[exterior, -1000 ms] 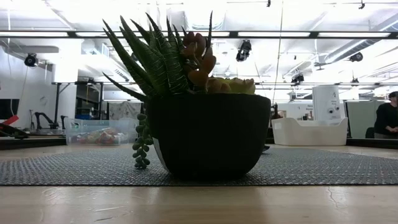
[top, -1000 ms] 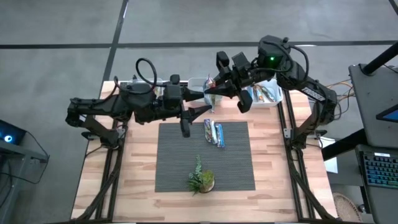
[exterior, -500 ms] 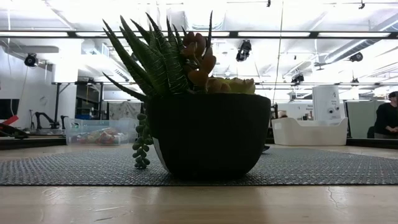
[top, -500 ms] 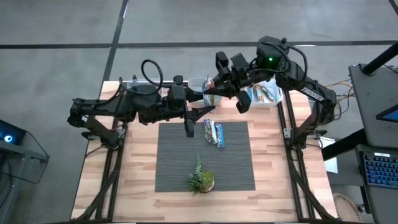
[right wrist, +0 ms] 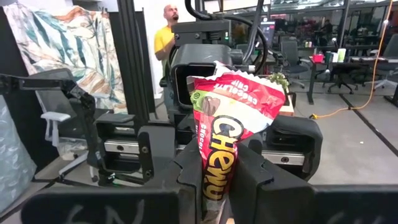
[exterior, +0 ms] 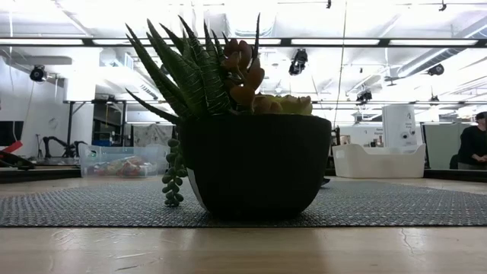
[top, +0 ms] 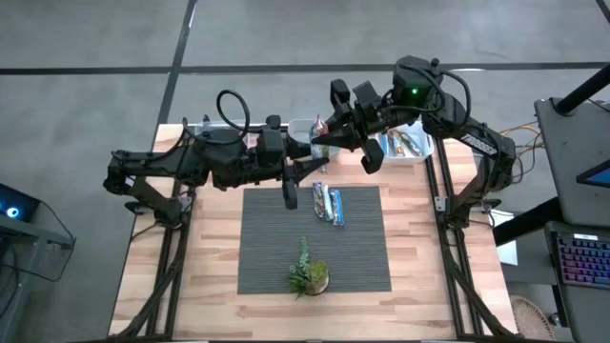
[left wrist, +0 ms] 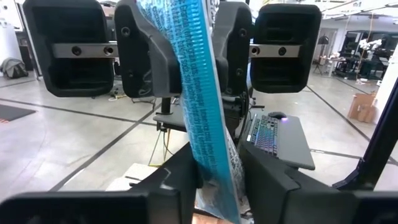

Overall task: Pick and place Granola Bars by type
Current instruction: Put the red granola bar into the transparent bin

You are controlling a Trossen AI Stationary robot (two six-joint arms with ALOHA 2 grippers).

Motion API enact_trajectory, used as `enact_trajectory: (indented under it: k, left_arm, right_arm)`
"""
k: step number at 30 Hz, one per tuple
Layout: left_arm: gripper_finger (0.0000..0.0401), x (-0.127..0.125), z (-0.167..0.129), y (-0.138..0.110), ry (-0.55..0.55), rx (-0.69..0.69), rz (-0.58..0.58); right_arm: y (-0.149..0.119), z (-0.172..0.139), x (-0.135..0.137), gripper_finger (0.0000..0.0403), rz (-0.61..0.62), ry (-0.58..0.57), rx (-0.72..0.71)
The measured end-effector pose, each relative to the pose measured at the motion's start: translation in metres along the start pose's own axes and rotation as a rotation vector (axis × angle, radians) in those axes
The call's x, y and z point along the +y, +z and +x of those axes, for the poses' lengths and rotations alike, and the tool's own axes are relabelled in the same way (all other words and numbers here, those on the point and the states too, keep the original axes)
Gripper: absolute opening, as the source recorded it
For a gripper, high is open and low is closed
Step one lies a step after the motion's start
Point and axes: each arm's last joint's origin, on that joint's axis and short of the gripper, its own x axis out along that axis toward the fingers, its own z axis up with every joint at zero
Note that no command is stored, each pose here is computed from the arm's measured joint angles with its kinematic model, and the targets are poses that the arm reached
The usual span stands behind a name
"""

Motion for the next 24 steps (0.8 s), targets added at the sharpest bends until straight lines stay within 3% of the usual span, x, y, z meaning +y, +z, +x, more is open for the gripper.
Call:
enact_trajectory:
  k: [6,16,24]
  left_arm:
    - [0.0069,0.0002,0.0001,0.0,0.0,0.0,0.003]
    - [0.0067,0.0,0.0,0.0,-0.002,0.0,0.009]
    - [0.0067,0.0009,0.0004,0.0001,-0.002,0.0,0.025]
  right_arm:
    - [0.0,0.0,0.0,0.0043,0.01,0.0,0.0]
    - [-0.0002,0.0003,-0.0002,0.0045,0.018,0.0,0.0]
    - [0.0039,-0.001,0.002,0.0098,0.038,0.004,-0.018]
